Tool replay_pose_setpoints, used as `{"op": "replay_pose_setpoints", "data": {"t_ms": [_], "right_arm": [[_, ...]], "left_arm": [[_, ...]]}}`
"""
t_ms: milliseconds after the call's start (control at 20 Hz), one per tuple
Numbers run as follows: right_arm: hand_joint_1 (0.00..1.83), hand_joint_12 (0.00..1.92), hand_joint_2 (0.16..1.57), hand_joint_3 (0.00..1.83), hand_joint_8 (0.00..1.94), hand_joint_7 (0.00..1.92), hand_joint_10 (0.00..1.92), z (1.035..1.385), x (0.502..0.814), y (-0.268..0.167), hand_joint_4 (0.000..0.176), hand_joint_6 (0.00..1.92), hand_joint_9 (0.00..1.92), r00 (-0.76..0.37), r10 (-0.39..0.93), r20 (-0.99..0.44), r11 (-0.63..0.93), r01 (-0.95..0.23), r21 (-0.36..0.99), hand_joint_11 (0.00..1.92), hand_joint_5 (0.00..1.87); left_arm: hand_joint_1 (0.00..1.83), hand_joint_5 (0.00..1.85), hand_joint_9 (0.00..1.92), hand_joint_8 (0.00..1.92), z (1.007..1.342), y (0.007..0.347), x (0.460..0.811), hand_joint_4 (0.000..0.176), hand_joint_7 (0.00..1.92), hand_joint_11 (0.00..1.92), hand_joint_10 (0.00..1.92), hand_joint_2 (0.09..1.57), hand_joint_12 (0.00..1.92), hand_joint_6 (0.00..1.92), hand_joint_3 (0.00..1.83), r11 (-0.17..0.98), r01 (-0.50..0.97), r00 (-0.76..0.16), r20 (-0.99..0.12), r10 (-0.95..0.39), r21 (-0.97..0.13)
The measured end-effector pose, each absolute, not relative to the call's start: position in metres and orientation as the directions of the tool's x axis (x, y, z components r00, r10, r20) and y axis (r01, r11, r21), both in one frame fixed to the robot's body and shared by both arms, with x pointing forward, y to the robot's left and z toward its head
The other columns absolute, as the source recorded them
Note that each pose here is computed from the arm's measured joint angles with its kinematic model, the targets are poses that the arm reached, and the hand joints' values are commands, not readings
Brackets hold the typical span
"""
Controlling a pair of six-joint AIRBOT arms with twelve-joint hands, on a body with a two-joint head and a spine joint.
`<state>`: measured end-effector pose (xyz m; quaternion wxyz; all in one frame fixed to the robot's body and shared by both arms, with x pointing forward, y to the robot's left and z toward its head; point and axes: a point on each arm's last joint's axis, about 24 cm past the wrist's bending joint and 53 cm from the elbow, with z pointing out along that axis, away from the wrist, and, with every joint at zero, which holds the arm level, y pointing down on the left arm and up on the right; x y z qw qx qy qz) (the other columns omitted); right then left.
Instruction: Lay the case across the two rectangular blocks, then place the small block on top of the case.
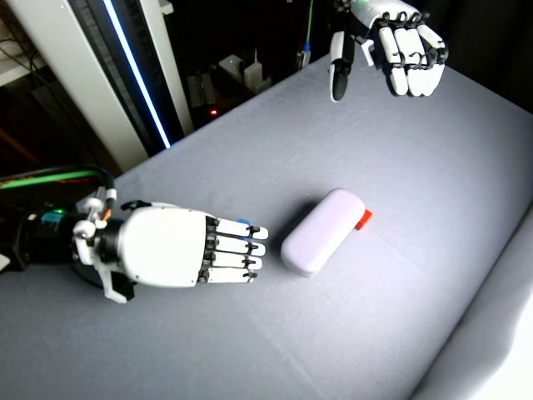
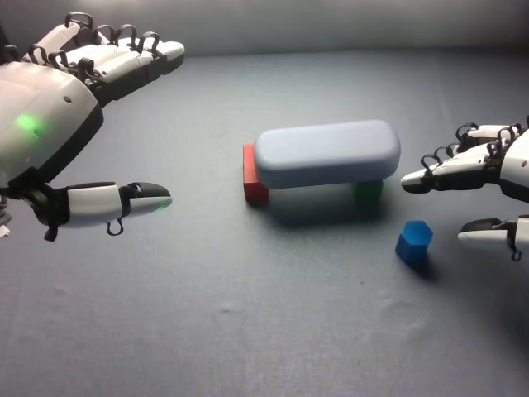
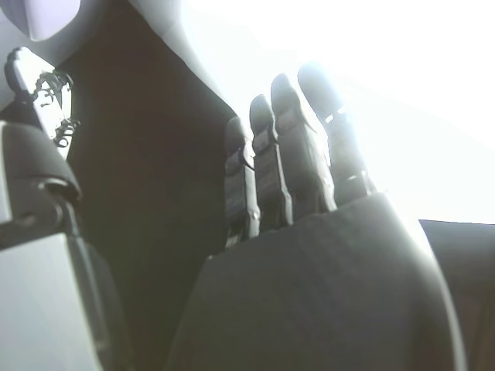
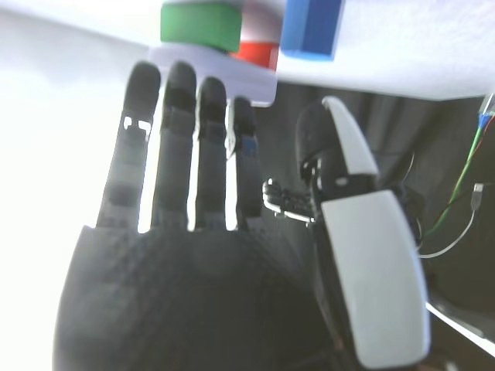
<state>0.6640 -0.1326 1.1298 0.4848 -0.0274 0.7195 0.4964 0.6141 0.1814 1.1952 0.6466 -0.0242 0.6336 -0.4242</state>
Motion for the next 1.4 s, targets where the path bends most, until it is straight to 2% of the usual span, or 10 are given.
{"op": "replay_pose_setpoints", "data": {"t_ms": [150, 250, 350, 550, 650, 1000, 1200, 1250, 1300, 1400], "right_arm": [[1.08, 1.26, 1.11, 0.00, 0.02, 0.73, 0.06, 1.129, 0.664, -0.123, 0.000, 0.00, 0.85, -0.530, 0.416, -0.739, 0.507, -0.539, 0.672, 0.46, 0.56], [1.12, 1.36, 1.09, 0.00, 0.02, 0.76, 0.09, 1.122, 0.664, -0.115, 0.000, 0.00, 0.88, -0.539, 0.390, -0.747, 0.517, -0.543, 0.662, 0.45, 0.57], [1.20, 1.07, 1.06, 0.00, 0.00, 0.68, 0.01, 1.116, 0.664, -0.110, 0.000, 0.00, 0.73, -0.546, 0.367, -0.753, 0.527, -0.546, 0.652, 0.31, 0.59], [1.20, 0.85, 1.02, 0.00, 0.00, 0.66, 0.00, 1.106, 0.670, -0.103, 0.000, 0.00, 0.70, -0.550, 0.334, -0.766, 0.553, -0.544, 0.631, 0.30, 0.62], [1.19, 0.76, 1.03, 0.00, 0.00, 0.65, 0.00, 1.100, 0.669, -0.096, 0.000, 0.00, 0.66, -0.556, 0.312, -0.770, 0.557, -0.549, 0.623, 0.29, 0.63], [1.17, 0.72, 1.02, 0.00, 0.00, 0.67, 0.01, 1.100, 0.672, -0.087, 0.000, 0.00, 0.69, -0.555, 0.309, -0.772, 0.554, -0.555, 0.621, 0.34, 0.67], [1.25, 0.99, 1.03, 0.00, 0.03, 0.92, 0.05, 1.104, 0.672, -0.080, 0.000, 0.02, 0.94, -0.551, 0.313, -0.773, 0.541, -0.566, 0.622, 0.47, 0.87], [1.24, 1.04, 1.11, 0.00, 0.75, 1.03, 0.11, 1.105, 0.672, -0.079, 0.000, 0.77, 1.05, -0.550, 0.315, -0.773, 0.537, -0.569, 0.623, 0.57, 0.93], [1.23, 1.15, 1.12, 0.00, 0.95, 1.03, 0.23, 1.107, 0.672, -0.078, 0.000, 0.96, 1.10, -0.549, 0.318, -0.773, 0.531, -0.572, 0.624, 0.65, 0.92], [1.23, 1.34, 1.11, 0.00, 0.97, 1.05, 0.76, 1.109, 0.670, -0.076, 0.000, 1.04, 1.01, -0.547, 0.316, -0.775, 0.524, -0.581, 0.623, 0.72, 0.91]], "left_arm": [[0.92, 0.33, 0.37, 0.00, 1.195, 0.182, 0.614, 0.023, 0.34, 0.00, 0.00, 0.92, 1.10, 0.00, 0.00, 0.638, 0.516, -0.164, -0.797, -0.582, -0.572], [0.95, 0.33, 0.36, 0.00, 1.195, 0.182, 0.614, 0.022, 0.34, 0.00, 0.00, 0.92, 1.05, 0.00, 0.00, 0.637, 0.517, -0.164, -0.796, -0.583, -0.573], [0.94, 0.33, 0.35, 0.00, 1.195, 0.182, 0.615, 0.017, 0.34, 0.00, 0.00, 0.92, 1.02, 0.00, 0.00, 0.636, 0.513, -0.165, -0.794, -0.585, -0.576], [0.95, 0.34, 0.36, 0.00, 1.195, 0.182, 0.614, 0.010, 0.36, 0.00, 0.00, 0.92, 1.02, 0.00, 0.00, 0.635, 0.514, -0.167, -0.793, -0.586, -0.577], [0.93, 0.35, 0.38, 0.00, 1.195, 0.182, 0.614, 0.036, 0.37, 0.00, 0.01, 0.93, 1.07, 0.00, 0.00, 0.633, 0.514, -0.167, -0.791, -0.588, -0.579], [0.92, 0.39, 0.34, 0.00, 1.191, 0.180, 0.614, 0.002, 0.35, 0.00, 0.00, 0.93, 0.94, 0.00, 0.00, 0.629, 0.509, -0.180, -0.787, -0.590, -0.588], [0.93, 0.41, 0.34, 0.00, 1.191, 0.180, 0.615, 0.000, 0.36, 0.00, 0.00, 0.93, 0.95, 0.00, 0.00, 0.628, 0.506, -0.181, -0.785, -0.593, -0.591], [0.92, 0.41, 0.34, 0.00, 1.191, 0.180, 0.615, 0.000, 0.36, 0.00, 0.00, 0.93, 0.95, 0.00, 0.00, 0.627, 0.507, -0.181, -0.784, -0.593, -0.591], [0.93, 0.42, 0.36, 0.00, 1.191, 0.180, 0.615, 0.000, 0.37, 0.00, 0.01, 0.93, 0.99, 0.00, 0.00, 0.628, 0.506, -0.181, -0.785, -0.593, -0.591], [0.93, 0.41, 0.36, 0.00, 1.191, 0.180, 0.615, 0.017, 0.38, 0.00, 0.00, 0.93, 0.94, 0.00, 0.00, 0.627, 0.506, -0.179, -0.784, -0.594, -0.592]]}}
